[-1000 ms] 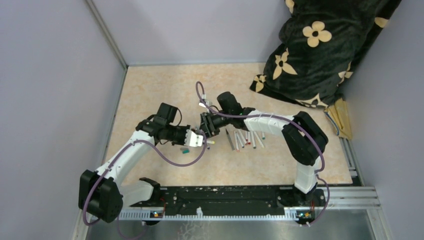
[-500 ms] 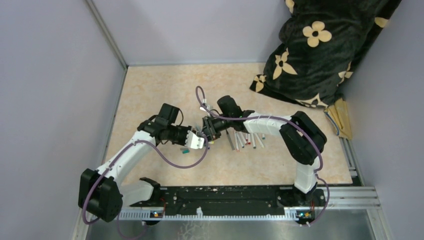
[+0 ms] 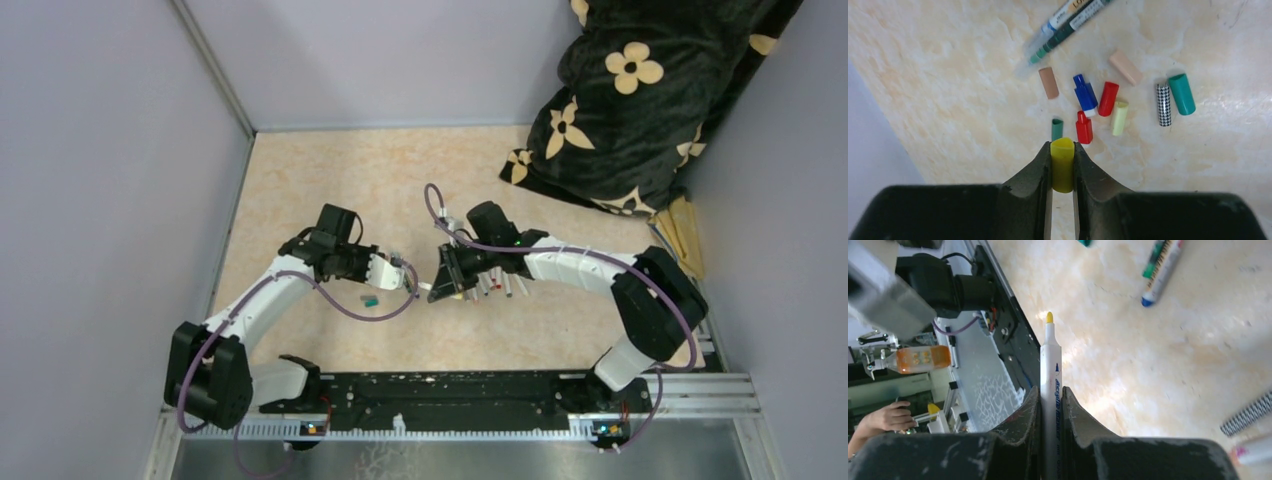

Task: Open the pen caps

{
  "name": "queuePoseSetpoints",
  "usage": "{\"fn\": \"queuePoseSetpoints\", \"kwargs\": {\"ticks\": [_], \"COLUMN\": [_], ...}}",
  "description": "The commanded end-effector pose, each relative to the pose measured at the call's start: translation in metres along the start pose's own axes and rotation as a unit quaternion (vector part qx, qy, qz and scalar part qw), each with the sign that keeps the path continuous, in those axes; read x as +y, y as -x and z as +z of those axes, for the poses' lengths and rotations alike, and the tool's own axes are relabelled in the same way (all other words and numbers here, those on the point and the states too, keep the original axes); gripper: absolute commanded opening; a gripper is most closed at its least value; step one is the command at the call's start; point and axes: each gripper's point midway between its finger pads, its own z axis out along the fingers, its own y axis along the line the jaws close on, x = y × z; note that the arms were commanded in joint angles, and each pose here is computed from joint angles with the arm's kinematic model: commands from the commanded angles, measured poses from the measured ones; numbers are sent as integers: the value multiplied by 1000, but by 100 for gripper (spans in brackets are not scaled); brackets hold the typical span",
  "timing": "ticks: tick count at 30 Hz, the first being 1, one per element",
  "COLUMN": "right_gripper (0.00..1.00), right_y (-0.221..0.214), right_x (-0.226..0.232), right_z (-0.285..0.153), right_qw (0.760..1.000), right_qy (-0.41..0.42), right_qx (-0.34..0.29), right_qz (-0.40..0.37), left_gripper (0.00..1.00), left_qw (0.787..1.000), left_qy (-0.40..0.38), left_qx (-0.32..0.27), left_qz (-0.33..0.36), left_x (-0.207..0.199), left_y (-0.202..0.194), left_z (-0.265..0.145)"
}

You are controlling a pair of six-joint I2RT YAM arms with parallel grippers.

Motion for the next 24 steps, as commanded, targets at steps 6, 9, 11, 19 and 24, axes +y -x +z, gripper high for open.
{"fn": "queuePoseSetpoints", "kwargs": {"ticks": [6, 9, 11, 19, 24], "right_gripper": [0, 0, 0, 0, 0], "right_y": [7, 28, 37, 53, 48], "right_x": [-28, -64, -85, -139, -167], "right_z": [-46, -75, -94, -129, -136], "right_qw": [992, 962, 937, 886, 862], "right_qy": [-115, -242, -311, -403, -453], "right_qx": [-53, -123, -160, -228, -226], "right_qz": [-11, -12, -4, 31, 36], "left_gripper": [0, 0, 0, 20, 37], "left_qw": [999, 996, 992, 978, 974], "left_qy": [-5, -5, -11, -31, -48], "left_qx": [41, 26, 17, 4, 10], "left_qz": [-36, -87, -123, -207, -222], "left_x": [0, 6, 12, 27, 17], "left_y": [-30, -35, -38, -50, -56], "left_z": [9, 19, 26, 53, 64]}}
